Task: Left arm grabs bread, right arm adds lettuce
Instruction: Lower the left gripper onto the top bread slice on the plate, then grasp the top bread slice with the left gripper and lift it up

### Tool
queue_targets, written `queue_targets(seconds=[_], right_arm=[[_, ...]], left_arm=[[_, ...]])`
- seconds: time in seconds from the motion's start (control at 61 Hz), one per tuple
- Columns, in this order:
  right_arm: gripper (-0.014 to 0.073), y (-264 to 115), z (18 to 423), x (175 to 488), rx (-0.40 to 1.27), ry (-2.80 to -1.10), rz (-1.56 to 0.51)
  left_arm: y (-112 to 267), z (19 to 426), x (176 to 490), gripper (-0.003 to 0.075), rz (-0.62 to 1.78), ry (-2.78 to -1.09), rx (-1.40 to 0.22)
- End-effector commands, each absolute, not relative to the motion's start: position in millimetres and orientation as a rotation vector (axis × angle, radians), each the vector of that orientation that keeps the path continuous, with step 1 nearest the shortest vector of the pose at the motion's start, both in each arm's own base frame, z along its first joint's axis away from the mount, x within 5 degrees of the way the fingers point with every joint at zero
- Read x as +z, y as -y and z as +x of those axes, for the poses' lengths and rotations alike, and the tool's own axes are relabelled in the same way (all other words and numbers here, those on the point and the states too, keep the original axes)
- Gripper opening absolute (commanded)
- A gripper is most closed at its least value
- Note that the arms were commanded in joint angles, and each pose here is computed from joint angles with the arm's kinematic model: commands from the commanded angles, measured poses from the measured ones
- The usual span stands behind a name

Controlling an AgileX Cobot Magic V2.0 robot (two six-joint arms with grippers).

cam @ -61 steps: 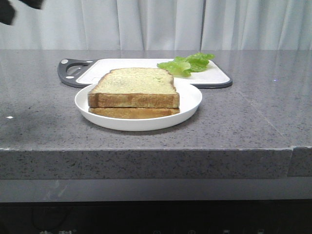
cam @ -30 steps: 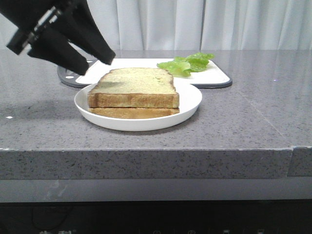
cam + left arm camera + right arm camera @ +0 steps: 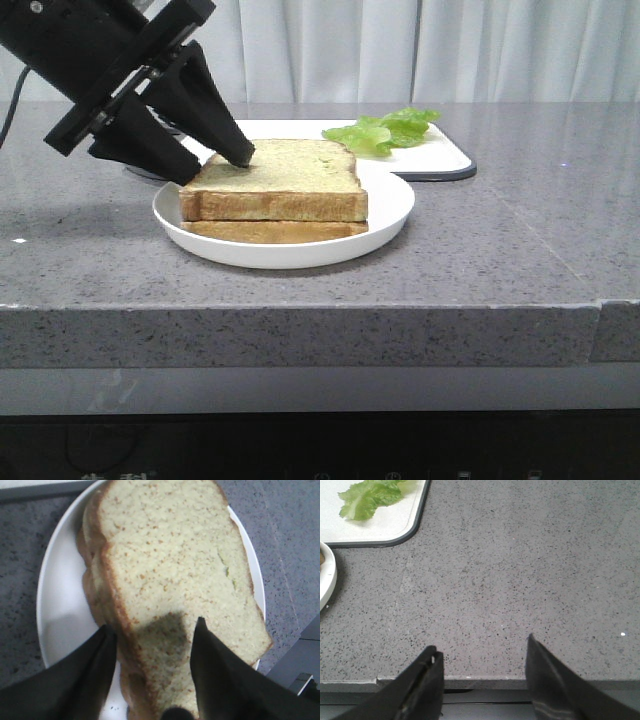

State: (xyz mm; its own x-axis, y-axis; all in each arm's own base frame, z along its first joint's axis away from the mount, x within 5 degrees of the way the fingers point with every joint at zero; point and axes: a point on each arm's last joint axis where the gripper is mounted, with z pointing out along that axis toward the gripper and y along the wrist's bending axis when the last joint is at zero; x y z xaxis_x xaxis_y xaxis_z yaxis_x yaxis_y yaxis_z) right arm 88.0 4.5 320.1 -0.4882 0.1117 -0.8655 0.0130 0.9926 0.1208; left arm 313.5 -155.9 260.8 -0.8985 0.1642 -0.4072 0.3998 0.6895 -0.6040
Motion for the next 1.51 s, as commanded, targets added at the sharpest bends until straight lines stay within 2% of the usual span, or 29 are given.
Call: queue_targets(seconds=[0.0,0.279,0.525,0.639,0.918,1.098,1.311,1.492], right_arm=[[0.0404,-3.7,92.4,332.3,0.108,-2.002,0.083],[0.0404,-3.7,92.2,331.7,0.108,-2.009,0.083],[0.0404,-3.7,92.1,331.6,0.108,-2.01,0.083],[0.0404,-3.7,92.2,331.7,0.108,-2.009,0.083],[0.0404,-3.7,92.2,331.8,0.109,-2.008,0.084],[0.0404,-3.8,91.9,331.1,0.11,-2.016,0.084],[0.0404,-7.3,92.6,331.2,0.179,-2.016,0.108],[0.0404,-14.6,109.8,328.8,0.278,-2.067,0.101]], left_arm=[[160.6,311.6,286.0,0.0246,0.423,-2.489,-1.089],[160.5,310.6,285.5,-0.0019,0.437,-2.498,-1.087],[161.2,308.6,286.8,-0.002,0.442,-2.501,-1.112],[159.9,302.9,299.5,-0.002,0.455,-2.457,-1.117],[145.1,263.9,361.6,-0.002,0.531,-2.26,-1.052],[127.7,219.5,396.4,-0.002,0.577,-2.12,-0.962],[108.7,174.2,407.1,-0.002,0.526,-2.003,-0.901],[91.5,150.1,397.8,-0.002,0.462,-2.026,-0.775]])
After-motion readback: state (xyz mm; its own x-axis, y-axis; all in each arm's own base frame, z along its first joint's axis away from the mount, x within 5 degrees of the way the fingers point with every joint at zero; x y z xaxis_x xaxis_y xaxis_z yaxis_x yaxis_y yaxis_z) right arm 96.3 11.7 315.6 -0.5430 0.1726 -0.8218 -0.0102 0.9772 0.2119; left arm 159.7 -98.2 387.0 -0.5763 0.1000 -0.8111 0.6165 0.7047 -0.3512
